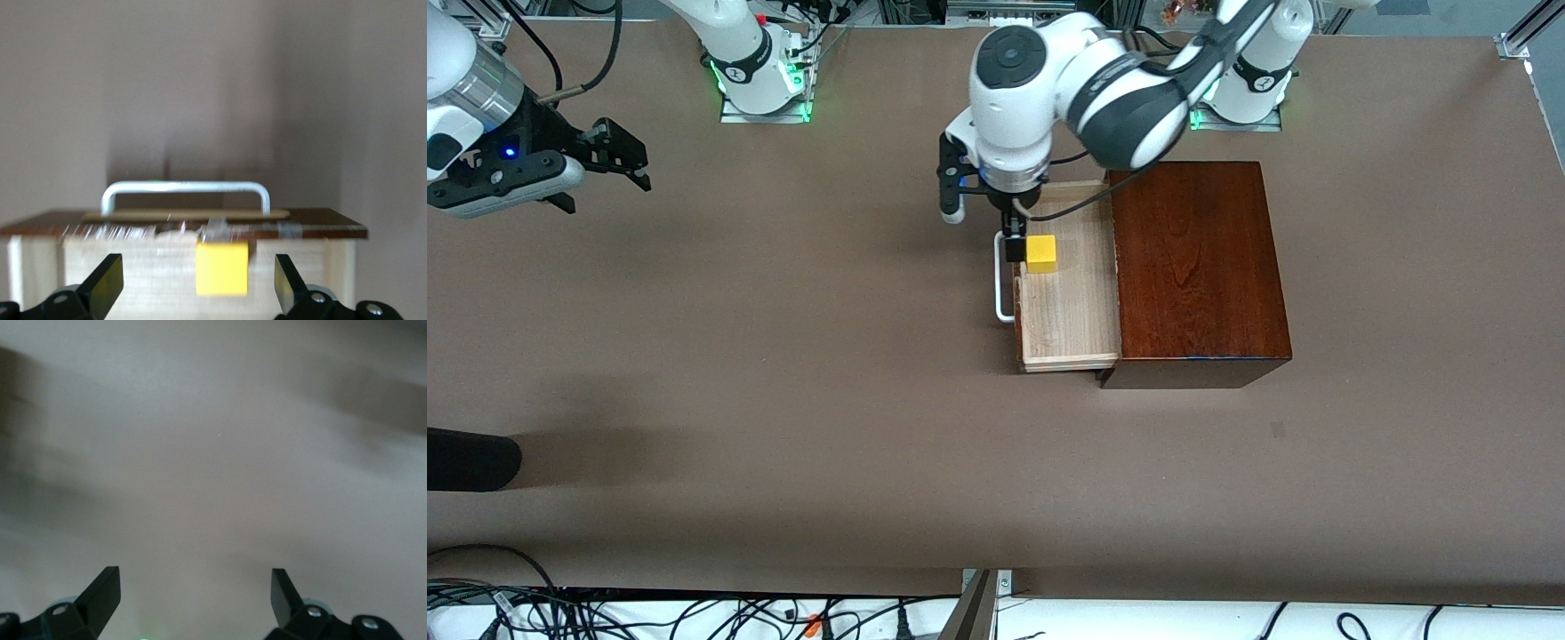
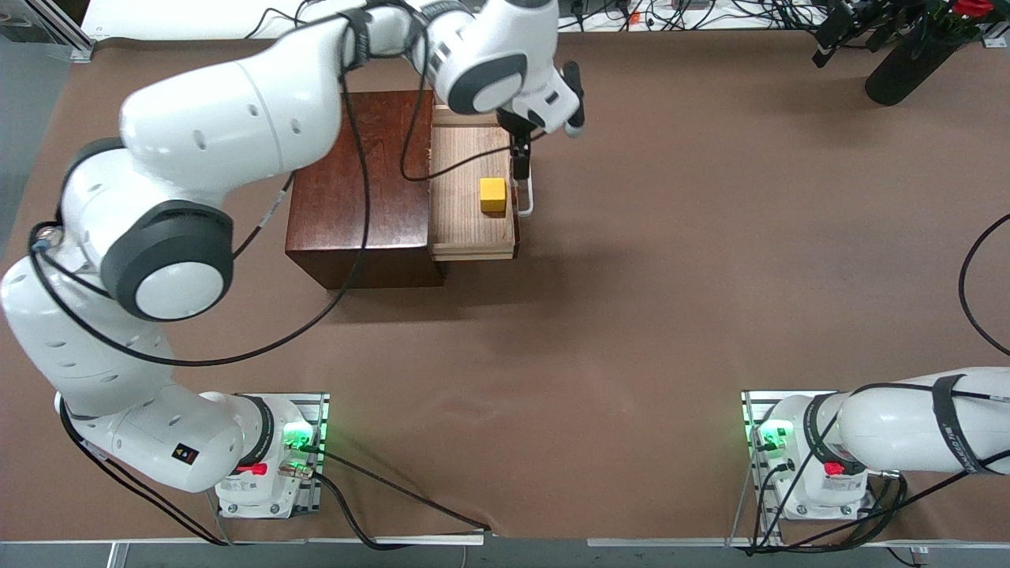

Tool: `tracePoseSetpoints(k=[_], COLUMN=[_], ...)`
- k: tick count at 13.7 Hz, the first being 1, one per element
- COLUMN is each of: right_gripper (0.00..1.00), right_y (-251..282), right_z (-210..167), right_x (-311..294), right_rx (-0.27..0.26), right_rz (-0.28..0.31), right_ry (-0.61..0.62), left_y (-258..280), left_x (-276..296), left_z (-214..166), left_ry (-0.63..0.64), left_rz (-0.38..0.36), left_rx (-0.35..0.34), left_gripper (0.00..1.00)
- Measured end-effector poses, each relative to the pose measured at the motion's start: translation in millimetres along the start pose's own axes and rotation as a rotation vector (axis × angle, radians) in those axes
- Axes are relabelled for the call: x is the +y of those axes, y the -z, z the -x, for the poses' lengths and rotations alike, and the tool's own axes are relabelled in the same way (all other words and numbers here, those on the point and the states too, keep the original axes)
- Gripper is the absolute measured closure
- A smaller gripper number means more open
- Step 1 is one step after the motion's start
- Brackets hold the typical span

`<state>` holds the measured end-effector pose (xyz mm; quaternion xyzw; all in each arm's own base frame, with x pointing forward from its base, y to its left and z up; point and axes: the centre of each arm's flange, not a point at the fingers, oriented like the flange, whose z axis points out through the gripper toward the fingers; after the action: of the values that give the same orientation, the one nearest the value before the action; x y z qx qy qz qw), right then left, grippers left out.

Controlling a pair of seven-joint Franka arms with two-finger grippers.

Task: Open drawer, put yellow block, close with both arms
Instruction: 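Push the drawer handle with the left gripper into the box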

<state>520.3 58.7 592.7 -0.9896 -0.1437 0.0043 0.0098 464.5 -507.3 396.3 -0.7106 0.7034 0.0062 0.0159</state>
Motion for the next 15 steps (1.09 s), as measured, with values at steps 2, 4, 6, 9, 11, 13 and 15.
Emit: tracePoseSetpoints(k=[2, 4, 6, 9, 11, 13, 15], right_gripper=[0.0, 0.0, 0.0, 0.0, 0.0, 0.0, 0.0], right_y=[-3, -2, 4, 8, 8, 8, 8], right_z=[-2, -5, -11, -15, -16, -15, -14], right_x=[0, 0, 1, 2, 3, 6, 13], right_rx=[-0.001, 0.006, 0.021, 0.031, 0.03, 0.03, 0.029], right_rz=[0.0, 0.002, 0.005, 0.008, 0.008, 0.008, 0.007], right_ry=[-0.022, -0.023, -0.022, -0.024, -0.025, -0.032, -0.044], left_y=[-36, -58, -67, -78, -80, -79, -79], left_x=[7, 12, 10, 7, 5, 2, 1], left_z=[-15, -22, -23, -21, -20, -18, -17], left_ry=[-0.045, -0.051, -0.062, -0.075, -0.073, -0.063, -0.053], left_rz=[0.0, 0.016, -0.004, -0.022, -0.027, -0.029, -0.029], left_rx=[-0.028, -0.045, -0.056, -0.081, -0.087, -0.086, -0.088], left_gripper=[0.0, 0.0, 0.0, 0.0, 0.0, 0.0, 0.0])
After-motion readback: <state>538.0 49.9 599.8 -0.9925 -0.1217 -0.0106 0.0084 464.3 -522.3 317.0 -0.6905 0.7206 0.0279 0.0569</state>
